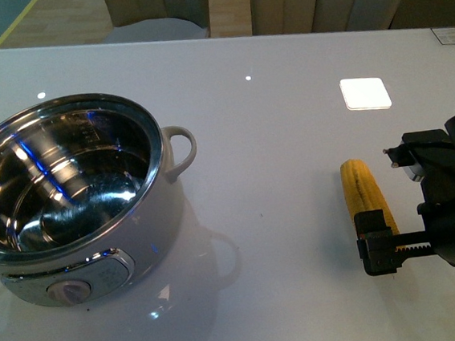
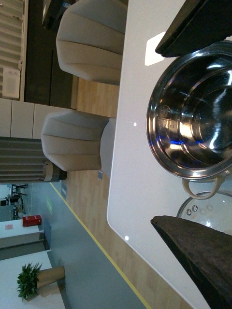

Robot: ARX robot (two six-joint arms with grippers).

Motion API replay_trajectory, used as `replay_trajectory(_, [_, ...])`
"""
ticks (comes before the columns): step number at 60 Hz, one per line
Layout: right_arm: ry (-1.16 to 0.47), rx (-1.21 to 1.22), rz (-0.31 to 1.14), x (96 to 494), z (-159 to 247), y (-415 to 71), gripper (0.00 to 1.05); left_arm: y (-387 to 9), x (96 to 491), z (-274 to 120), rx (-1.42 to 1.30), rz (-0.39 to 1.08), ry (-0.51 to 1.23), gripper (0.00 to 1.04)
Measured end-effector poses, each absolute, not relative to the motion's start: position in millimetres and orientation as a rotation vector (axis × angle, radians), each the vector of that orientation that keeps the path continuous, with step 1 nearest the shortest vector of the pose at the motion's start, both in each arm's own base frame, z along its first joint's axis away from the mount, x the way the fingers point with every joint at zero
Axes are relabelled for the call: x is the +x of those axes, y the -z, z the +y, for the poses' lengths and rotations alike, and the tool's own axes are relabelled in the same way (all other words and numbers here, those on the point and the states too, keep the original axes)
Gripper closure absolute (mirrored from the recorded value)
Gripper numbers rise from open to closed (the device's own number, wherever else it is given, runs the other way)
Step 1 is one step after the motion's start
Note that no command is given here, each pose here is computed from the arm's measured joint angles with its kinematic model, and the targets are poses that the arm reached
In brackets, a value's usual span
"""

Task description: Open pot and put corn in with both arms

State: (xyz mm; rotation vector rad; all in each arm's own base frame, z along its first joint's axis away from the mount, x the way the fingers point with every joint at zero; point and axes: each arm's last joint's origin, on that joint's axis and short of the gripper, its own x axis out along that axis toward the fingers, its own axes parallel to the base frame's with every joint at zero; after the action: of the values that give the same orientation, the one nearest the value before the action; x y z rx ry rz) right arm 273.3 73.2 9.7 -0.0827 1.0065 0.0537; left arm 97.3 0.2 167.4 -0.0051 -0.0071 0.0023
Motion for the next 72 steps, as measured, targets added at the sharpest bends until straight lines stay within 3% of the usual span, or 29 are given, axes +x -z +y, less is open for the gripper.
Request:
replay_trajectory(28, [-0.056, -0.103, 0.993, 299, 85, 8, 0.1, -167, 97, 0, -0.005, -0.007, -0.002, 0.07])
replay_trajectory(51, [-0.071, -0.127, 1.012, 300, 94, 14, 0.66, -167, 97, 0, -0.005, -0.007, -0.002, 0.07])
replay_trajectory(59, [-0.072, -0.13, 1.012, 297, 94, 12, 0.75, -167, 97, 0, -0.005, -0.007, -0.002, 0.07])
replay_trajectory(72, [-0.111, -0.114, 1.027, 282, 96, -4, 0.8, -167, 97, 0, -0.005, -0.007, -0.002, 0.07])
